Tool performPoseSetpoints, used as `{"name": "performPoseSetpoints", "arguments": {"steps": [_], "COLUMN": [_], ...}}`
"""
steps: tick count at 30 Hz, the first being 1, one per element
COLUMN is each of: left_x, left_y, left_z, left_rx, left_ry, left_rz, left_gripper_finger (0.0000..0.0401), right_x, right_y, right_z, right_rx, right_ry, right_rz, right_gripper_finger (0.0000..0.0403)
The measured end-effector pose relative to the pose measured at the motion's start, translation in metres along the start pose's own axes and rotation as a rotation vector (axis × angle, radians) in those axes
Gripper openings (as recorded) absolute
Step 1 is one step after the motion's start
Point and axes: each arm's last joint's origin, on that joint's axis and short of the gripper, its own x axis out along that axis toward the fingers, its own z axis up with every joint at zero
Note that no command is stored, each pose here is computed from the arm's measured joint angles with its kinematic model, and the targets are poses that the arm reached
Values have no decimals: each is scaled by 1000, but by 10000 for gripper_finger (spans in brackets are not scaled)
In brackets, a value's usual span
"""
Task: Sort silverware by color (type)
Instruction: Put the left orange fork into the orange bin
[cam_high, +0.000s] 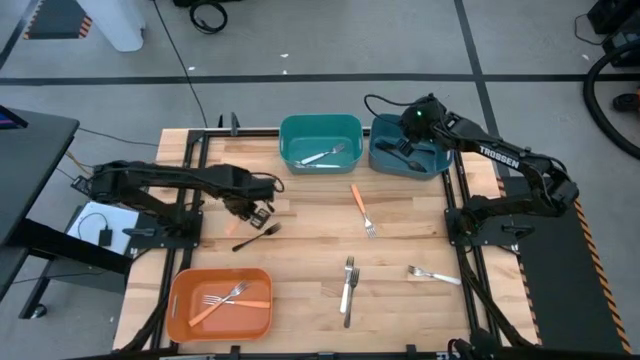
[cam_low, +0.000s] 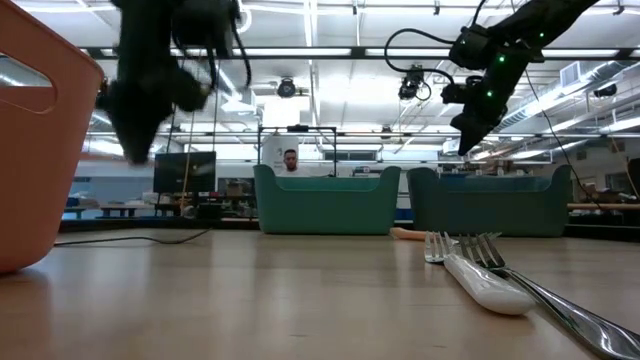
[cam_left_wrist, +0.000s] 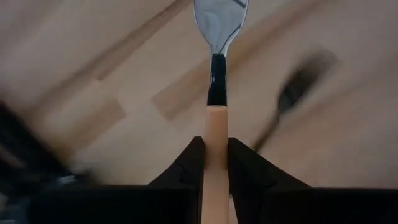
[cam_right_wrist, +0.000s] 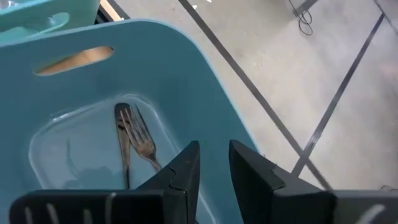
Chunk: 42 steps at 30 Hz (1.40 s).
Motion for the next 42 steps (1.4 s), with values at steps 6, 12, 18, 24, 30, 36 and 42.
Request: {"name": "performPoseSetpoints", "arguments": {"steps": [6,12,18,24,30,36,42], "left_x": [-88,-116,-105,-91,-72,-47,-38], "left_y": [9,26,9,-5,-34,-47,-56], "left_z": [-32,-84,-121,-149,-172,-181,-178], "left_rx": [312,351,581,767,870,841,795], "left_ry": [-160,-119,64,113,111,163,235], "left_rz": [-162,-328,-399,-400,-551,-457,-448], "left_gripper_finger": [53,53,53,53,69,75,77], "right_x": [1,2,3,3,4,3,1], "right_y": [-2,-10,-16,-16,-13,-9,-4], "right_z": [-1,3,6,5,-1,-11,-22], "right_rx": [32,56,86,154,189,156,119], "right_ry": [2,-50,-84,-77,-18,82,193], "right_rz": [-6,-39,-72,-66,-38,-9,61], "right_gripper_finger": [94,93,93,91,91,91,91]}}
